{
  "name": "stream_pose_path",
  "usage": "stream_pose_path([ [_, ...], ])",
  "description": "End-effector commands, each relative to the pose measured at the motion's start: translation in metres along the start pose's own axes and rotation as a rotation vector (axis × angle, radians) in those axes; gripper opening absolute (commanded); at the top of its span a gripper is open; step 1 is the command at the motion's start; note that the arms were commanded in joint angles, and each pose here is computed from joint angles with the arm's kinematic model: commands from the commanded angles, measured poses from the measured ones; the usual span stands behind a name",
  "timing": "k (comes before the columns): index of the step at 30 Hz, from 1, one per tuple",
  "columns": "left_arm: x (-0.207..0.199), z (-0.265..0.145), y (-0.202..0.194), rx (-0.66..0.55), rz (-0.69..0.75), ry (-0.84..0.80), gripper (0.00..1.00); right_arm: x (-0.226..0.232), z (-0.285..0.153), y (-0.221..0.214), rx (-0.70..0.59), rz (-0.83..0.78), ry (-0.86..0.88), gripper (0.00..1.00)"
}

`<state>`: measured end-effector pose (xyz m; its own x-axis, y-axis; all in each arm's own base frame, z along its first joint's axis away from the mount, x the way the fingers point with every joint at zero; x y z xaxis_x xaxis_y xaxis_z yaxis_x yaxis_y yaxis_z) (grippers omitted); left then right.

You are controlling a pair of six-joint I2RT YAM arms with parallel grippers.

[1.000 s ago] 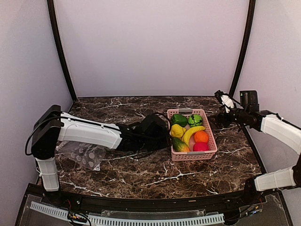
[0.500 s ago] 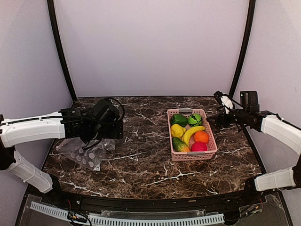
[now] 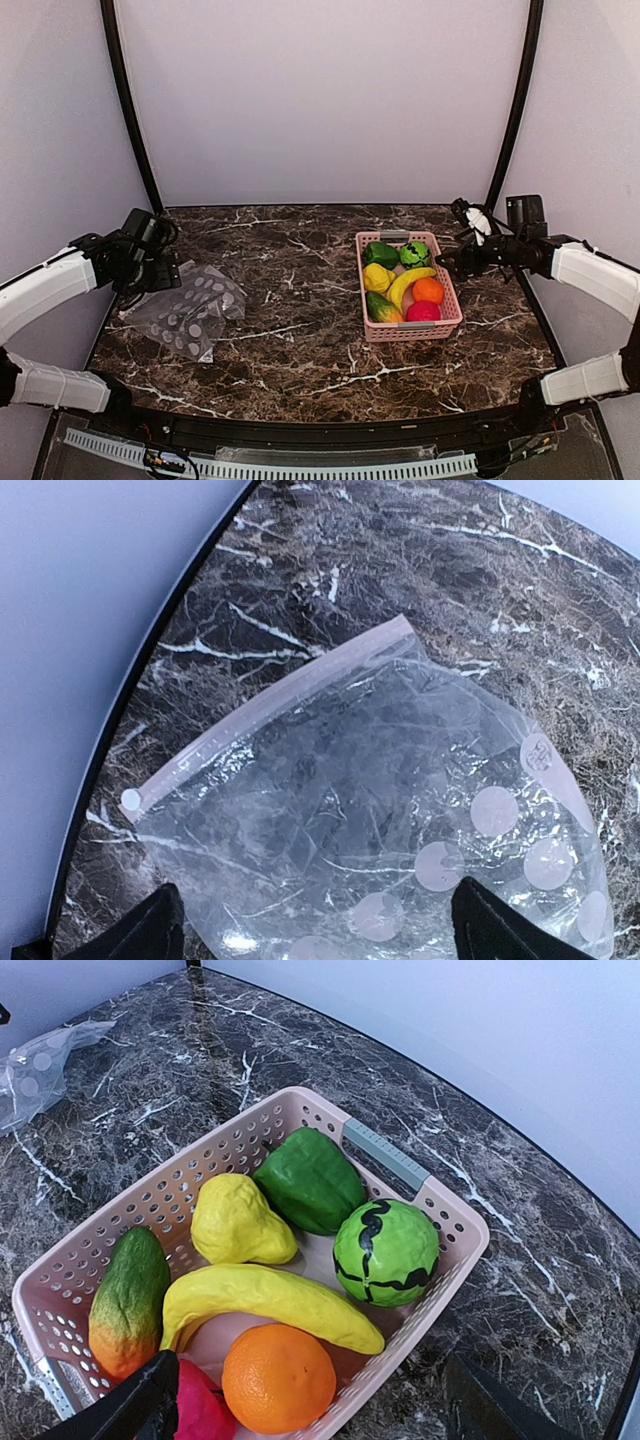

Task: Place the food in the zip-top bag and seal the zipper
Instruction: Adjust the zipper food storage bag at the center of the board.

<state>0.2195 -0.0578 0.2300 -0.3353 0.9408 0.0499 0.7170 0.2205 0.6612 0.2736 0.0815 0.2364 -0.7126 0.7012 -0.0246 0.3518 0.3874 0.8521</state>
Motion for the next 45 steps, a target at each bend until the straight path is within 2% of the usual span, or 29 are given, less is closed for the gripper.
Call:
stream_pose_path([
  [1, -0.007, 0.019, -0.017, 0.184, 0.04, -0.119, 0.88, 0.006, 0.0, 0.002, -0.001, -0.017, 0.044, 0.88],
  [3, -0.008, 0.021, -0.03, 0.251, 0.007, -0.163, 0.85, 0.012, -0.001, 0.01, -0.001, -0.03, 0.064, 0.87],
  [6, -0.007, 0.023, -0.053, 0.279, -0.086, -0.28, 0.78, 0.033, 0.003, 0.025, 0.017, -0.048, 0.179, 0.86],
  [7, -0.012, 0.022, -0.055, 0.28, -0.125, -0.341, 0.72, 0.04, 0.008, 0.028, 0.03, -0.053, 0.221, 0.85],
  [10, -0.021, 0.021, -0.069, 0.271, -0.149, -0.411, 0.67, 0.063, 0.02, 0.041, 0.061, -0.095, 0.332, 0.83],
  [13, -0.052, 0.011, -0.072, 0.23, -0.137, -0.543, 0.66, 0.087, 0.029, 0.051, 0.081, -0.159, 0.43, 0.82],
  [17, -0.106, 0.001, -0.069, 0.249, -0.095, -0.733, 0.66, 0.123, 0.044, 0.05, 0.127, -0.219, 0.537, 0.81],
  [20, -0.144, 0.003, -0.066, 0.306, 0.018, -0.773, 0.66, 0.149, 0.057, 0.044, 0.188, -0.251, 0.608, 0.79],
  [21, -0.157, -0.005, -0.053, 0.274, 0.069, -0.806, 0.66, 0.156, 0.06, 0.043, 0.203, -0.258, 0.624, 0.78],
  [23, -0.162, -0.019, -0.032, 0.212, 0.151, -0.791, 0.68, 0.166, 0.069, 0.04, 0.235, -0.258, 0.652, 0.75],
  [25, -0.153, -0.028, -0.011, 0.086, 0.228, -0.672, 0.72, 0.175, 0.076, 0.04, 0.249, -0.258, 0.673, 0.71],
  [27, -0.136, -0.028, 0.002, 0.05, 0.282, -0.557, 0.77, 0.186, 0.084, 0.039, 0.266, -0.274, 0.682, 0.64],
  [29, -0.114, -0.018, 0.01, 0.079, 0.277, -0.48, 0.8, 0.196, 0.093, 0.039, 0.283, -0.293, 0.687, 0.58],
  [32, -0.076, 0.003, 0.016, 0.122, 0.193, -0.367, 0.85, 0.209, 0.114, 0.038, 0.311, -0.305, 0.668, 0.51],
  [33, -0.066, 0.007, 0.01, 0.125, 0.177, -0.341, 0.88, 0.211, 0.122, 0.038, 0.324, -0.298, 0.661, 0.48],
  [36, -0.04, 0.018, 0.002, 0.125, 0.102, -0.253, 0.91, 0.21, 0.154, 0.045, 0.354, -0.288, 0.593, 0.39],
  [40, -0.015, 0.028, -0.018, 0.149, 0.045, -0.144, 0.9, 0.203, 0.199, 0.058, 0.361, -0.308, 0.468, 0.36],
  [45, -0.007, 0.035, -0.045, 0.207, -0.006, -0.186, 0.89, 0.167, 0.266, 0.085, 0.326, -0.248, 0.254, 0.38],
])
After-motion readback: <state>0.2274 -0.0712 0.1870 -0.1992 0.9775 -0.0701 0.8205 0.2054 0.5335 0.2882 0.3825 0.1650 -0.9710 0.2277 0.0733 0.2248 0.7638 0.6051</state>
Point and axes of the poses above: each gripper's point midway between its finger pads, its own z axis out along the fingers, its own x axis along the line the jaws close on, y = z × x, the point moved 10 cm from there along -z, back along the fingers, and after that the axes turned 2 degrees about z, right-handed, at the moved point
